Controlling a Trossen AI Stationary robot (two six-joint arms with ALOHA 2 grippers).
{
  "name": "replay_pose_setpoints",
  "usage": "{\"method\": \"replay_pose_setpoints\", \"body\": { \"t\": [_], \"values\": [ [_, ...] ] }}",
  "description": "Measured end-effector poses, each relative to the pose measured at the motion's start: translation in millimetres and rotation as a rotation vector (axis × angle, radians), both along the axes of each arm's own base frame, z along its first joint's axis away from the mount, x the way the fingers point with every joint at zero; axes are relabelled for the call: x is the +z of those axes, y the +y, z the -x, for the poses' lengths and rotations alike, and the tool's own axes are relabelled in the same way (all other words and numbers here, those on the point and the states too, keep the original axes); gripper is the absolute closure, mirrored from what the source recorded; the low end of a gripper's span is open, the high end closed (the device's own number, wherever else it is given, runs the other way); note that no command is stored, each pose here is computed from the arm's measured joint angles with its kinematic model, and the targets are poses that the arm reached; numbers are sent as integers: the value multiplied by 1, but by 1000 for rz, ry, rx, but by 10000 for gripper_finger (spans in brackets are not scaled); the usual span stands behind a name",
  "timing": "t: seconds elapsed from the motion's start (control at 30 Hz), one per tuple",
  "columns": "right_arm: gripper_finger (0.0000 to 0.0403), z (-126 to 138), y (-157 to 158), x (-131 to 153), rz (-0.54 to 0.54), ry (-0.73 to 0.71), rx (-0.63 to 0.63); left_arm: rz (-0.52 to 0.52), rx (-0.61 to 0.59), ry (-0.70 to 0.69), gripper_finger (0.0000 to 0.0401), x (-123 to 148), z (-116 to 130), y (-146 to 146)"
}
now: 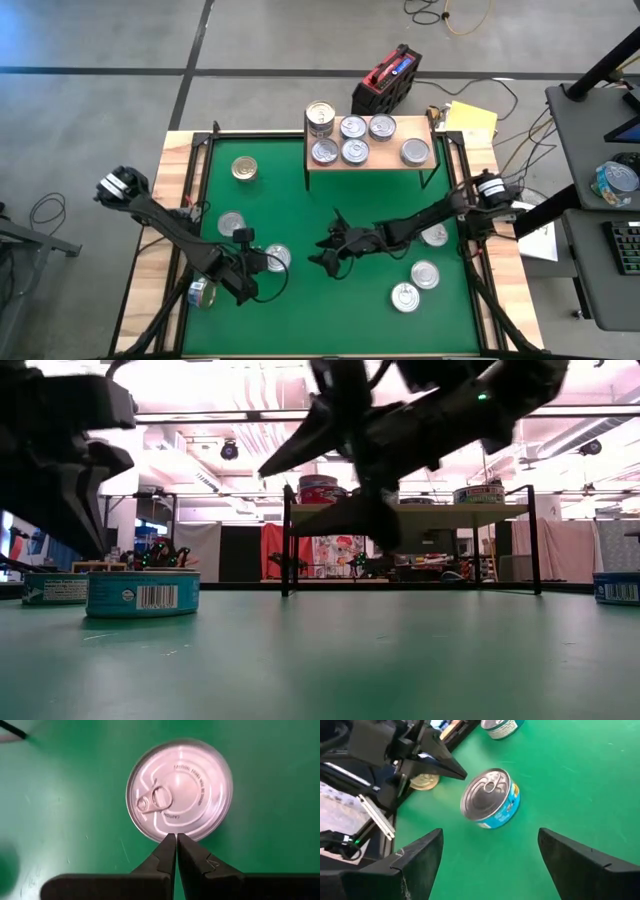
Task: Stack canned seafood by type on shelf
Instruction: Put the yellow/blue tuna can on the shelf
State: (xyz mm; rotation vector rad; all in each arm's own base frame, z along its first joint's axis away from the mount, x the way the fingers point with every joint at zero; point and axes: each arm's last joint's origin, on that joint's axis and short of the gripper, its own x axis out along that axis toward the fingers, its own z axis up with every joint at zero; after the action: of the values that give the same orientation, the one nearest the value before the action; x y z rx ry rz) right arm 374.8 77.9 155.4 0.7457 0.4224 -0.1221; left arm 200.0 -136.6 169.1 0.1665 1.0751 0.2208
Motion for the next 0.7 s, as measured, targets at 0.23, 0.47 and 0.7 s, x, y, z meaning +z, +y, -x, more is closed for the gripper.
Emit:
{"method": "replay_pose_setpoints", "body": {
  "t": [0.23,0.47,0.7],
  "values": [
    [81,-22,-4,-13,9,50,11,10,21,-3,401,-9,-2,-2],
    [88,-42,-3,-22,-8,59,54,37,28,-30,401,-10,-4,-3],
    [83,-58,-2,-31,-25,91,96,43,36,-50,401,-21,-8,-6]
  ]
}}
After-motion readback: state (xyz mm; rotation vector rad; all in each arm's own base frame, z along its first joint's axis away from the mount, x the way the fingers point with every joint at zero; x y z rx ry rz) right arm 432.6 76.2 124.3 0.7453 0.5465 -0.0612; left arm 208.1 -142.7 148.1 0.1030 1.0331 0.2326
